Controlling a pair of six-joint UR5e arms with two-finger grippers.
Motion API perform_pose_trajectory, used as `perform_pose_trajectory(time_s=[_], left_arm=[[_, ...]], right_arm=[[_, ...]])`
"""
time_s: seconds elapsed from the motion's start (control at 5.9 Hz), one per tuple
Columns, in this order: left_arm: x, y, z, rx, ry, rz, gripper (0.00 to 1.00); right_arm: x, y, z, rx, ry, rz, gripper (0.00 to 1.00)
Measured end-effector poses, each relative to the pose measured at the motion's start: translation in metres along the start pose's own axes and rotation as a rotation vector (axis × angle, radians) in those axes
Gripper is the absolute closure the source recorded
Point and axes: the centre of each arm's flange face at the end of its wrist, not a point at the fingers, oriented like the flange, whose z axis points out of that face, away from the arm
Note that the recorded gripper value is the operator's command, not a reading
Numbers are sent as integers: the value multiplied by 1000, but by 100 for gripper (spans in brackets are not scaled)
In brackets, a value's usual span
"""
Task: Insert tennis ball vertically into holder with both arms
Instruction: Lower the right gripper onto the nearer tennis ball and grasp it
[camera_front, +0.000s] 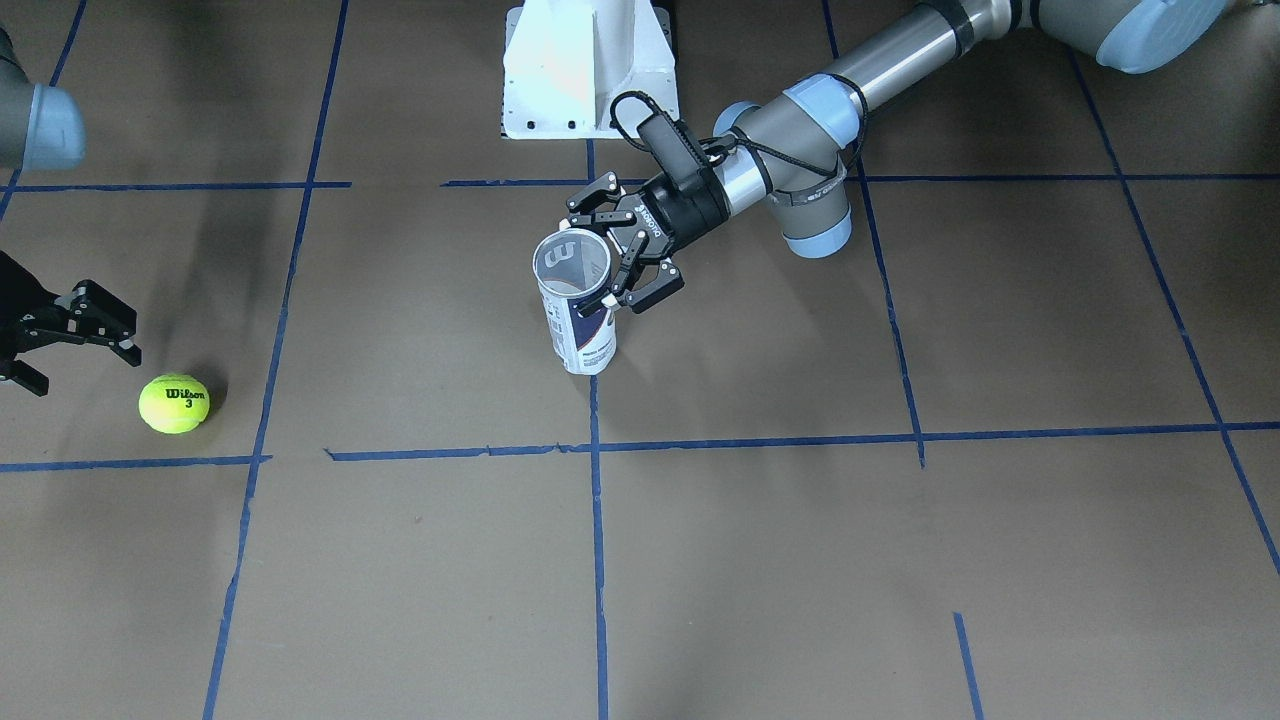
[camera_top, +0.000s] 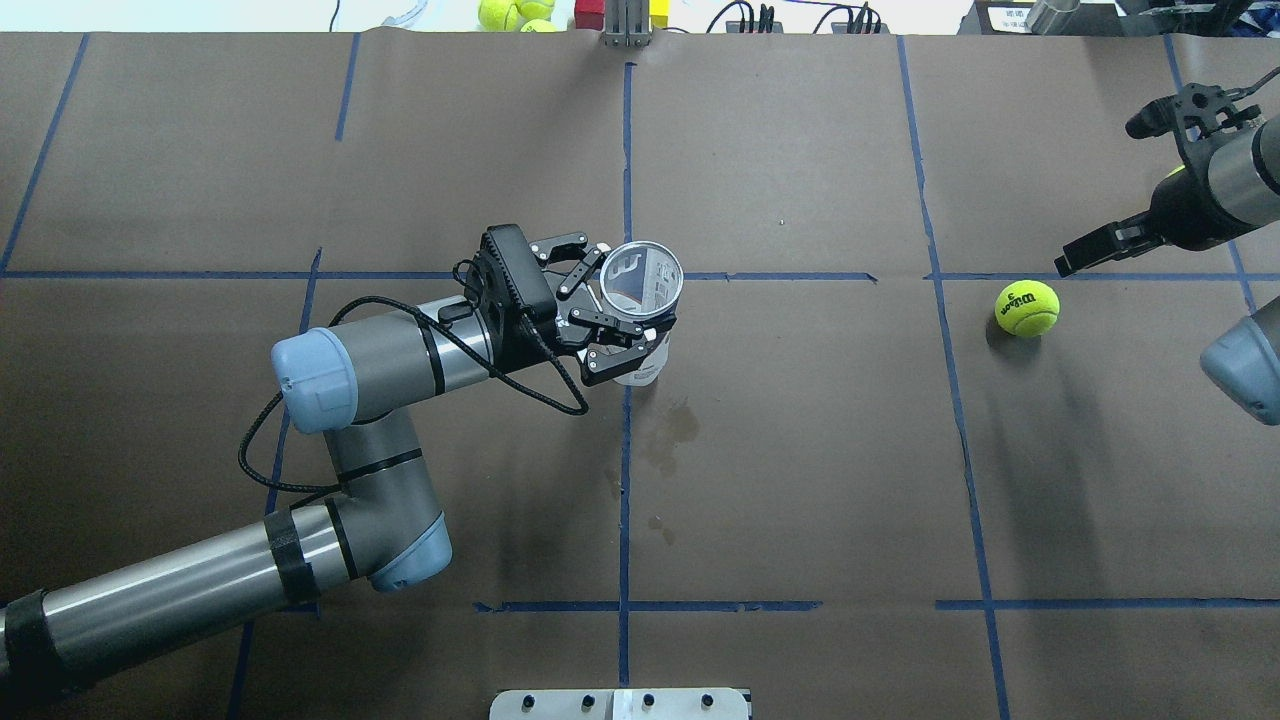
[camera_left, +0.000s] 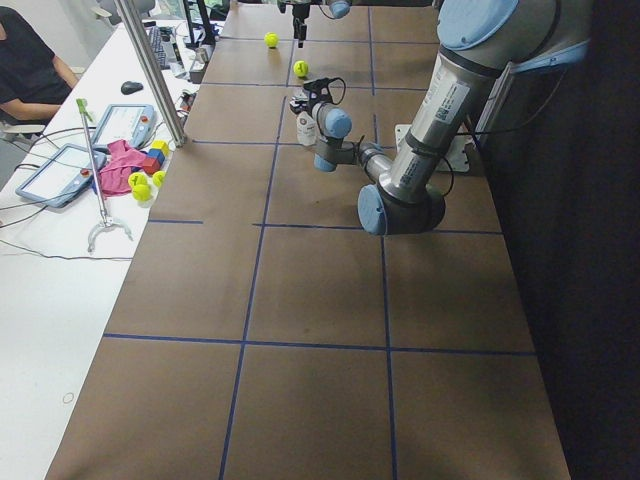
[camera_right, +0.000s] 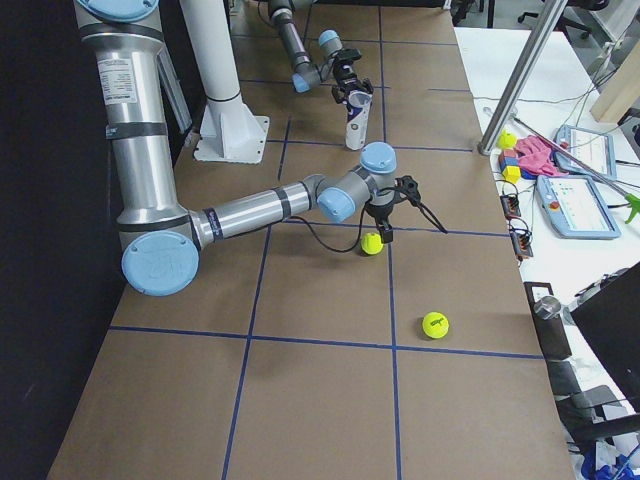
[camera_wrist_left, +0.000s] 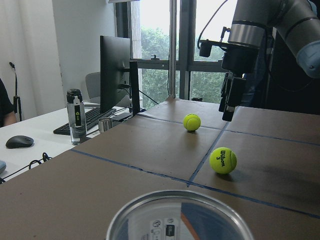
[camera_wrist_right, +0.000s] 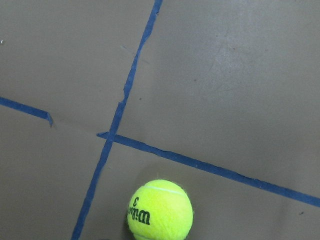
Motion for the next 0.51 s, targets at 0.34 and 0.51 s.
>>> perform_pose_trajectory(time_s=[0.34,0.51], left_arm=[[-1,3,-2,3,1,-1,16],[-1,3,-3,3,1,-1,16]], right_arm=[[-7,3,17,-14,26,-6,0],[-10,3,30,-29,37,-6,0]])
